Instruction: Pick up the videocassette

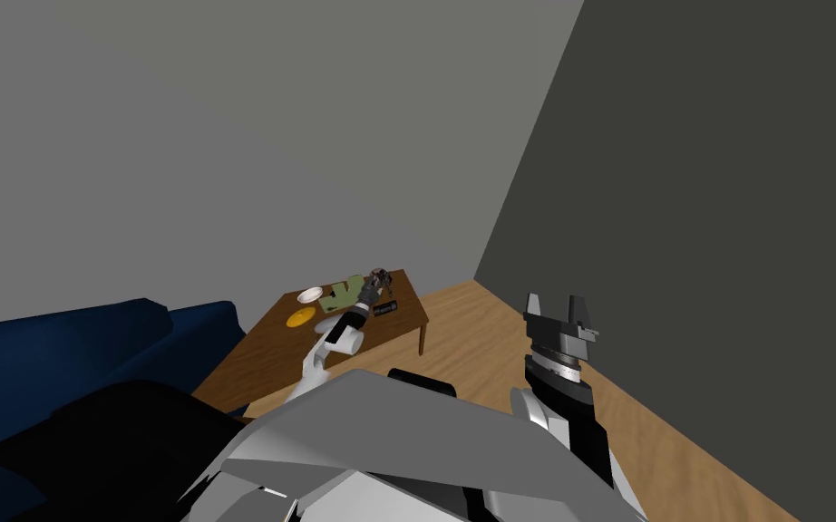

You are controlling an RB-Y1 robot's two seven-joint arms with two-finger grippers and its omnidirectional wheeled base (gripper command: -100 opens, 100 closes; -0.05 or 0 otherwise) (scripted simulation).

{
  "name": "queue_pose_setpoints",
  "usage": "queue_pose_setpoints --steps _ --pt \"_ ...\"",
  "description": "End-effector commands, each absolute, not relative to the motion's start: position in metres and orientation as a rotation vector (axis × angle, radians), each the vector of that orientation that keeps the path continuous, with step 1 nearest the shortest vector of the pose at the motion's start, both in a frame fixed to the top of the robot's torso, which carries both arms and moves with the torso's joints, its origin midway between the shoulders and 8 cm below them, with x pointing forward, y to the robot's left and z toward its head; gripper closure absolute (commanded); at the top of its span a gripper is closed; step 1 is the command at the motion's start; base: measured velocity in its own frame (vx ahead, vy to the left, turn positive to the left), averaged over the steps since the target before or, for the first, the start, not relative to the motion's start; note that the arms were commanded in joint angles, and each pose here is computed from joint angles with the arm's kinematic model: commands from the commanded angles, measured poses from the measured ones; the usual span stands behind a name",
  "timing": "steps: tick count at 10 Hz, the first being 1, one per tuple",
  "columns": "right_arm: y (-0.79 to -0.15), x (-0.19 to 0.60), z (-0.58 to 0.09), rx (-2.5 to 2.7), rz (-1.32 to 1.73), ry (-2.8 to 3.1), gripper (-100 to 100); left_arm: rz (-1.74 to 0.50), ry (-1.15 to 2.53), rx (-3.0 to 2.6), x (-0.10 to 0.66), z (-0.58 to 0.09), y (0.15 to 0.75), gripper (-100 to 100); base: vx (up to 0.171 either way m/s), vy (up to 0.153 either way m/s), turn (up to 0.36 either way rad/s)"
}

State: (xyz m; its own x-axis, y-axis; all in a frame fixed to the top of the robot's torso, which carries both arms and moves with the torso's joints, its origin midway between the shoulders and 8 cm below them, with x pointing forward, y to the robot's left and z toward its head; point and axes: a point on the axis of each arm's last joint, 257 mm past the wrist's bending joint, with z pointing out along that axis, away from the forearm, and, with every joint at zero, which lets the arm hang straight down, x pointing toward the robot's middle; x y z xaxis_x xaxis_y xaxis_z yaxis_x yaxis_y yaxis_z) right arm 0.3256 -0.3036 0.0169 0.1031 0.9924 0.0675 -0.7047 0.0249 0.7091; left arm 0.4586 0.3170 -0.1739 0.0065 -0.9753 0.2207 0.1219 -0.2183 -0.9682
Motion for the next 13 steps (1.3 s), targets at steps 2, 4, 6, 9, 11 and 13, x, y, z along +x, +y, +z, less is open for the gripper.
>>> queue_pose_setpoints --steps 2,4,6,9,11,13 --pt "-0.304 0.326 0.017 0.689 1.410 0.527 0 -1.367 1.034 -1.375 0.470 -0.201 0.325 -100 0.003 -0.009 -0.084" --pt "-0.304 0.326 0.017 0.689 1.410 0.527 0 -1.328 1.068 -1.449 0.476 -0.224 0.334 -100 0.005 -0.009 -0.077" --pt "-0.304 0.326 0.017 0.689 1.410 0.527 0 -1.293 1.091 -1.514 0.480 -0.244 0.344 -100 0.005 -0.011 -0.077" --pt "-0.304 0.326 0.017 0.689 1.410 0.527 0 -1.240 1.127 -1.602 0.483 -0.271 0.354 -100 0.003 -0.004 -0.060" --pt "-0.304 0.326 0.017 0.689 1.410 0.527 0 -1.193 1.150 -1.677 0.485 -0.293 0.364 -100 0.008 -0.008 -0.078" --pt "-0.304 0.326 0.017 0.690 1.410 0.527 0 -1.152 1.162 -1.741 0.486 -0.311 0.375 -100 0.003 -0.003 -0.049"
